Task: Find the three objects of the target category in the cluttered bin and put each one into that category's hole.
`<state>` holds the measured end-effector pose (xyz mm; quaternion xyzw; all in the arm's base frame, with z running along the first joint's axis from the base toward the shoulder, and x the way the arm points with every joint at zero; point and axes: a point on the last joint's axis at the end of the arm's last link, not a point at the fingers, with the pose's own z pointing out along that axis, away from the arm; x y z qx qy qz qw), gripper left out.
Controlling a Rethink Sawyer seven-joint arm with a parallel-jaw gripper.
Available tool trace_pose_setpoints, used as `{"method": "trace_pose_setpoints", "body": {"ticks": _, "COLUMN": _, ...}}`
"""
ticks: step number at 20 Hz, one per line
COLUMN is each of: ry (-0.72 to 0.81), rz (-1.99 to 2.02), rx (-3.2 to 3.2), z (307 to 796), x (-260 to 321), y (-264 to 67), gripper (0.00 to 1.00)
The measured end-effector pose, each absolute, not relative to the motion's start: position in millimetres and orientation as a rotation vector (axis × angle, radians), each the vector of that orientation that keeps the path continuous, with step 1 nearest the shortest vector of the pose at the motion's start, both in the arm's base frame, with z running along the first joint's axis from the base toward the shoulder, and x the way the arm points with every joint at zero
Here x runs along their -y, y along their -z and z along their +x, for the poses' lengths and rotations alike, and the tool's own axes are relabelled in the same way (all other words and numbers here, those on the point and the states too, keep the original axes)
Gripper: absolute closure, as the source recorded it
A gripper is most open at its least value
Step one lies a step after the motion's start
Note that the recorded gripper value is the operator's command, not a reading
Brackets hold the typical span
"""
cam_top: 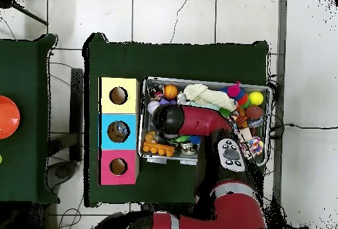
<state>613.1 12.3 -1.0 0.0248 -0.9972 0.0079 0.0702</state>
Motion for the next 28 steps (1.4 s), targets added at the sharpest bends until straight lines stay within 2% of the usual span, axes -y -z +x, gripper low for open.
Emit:
{"method": "trace_pose_setpoints", "body": {"ticks": 6, "ry": -0.037, "rz": 0.106, "rx": 3.007, "z": 617, "x": -24, "y": -36, "gripper": 0.0}}
{"method": "trace_pose_setpoints", "body": {"ticks": 11, "ry": -0.046, "rz": 0.121, "rx": 3.024, "z": 622, "x": -29, "y": -46, "gripper": 0.0}}
{"method": "trace_pose_setpoints", "body": {"ticks": 28, "ry": -0.01, "rz": 0.119, "rx": 2.972, "z": 600, "x": -34, "y": 3, "gripper": 0.0}}
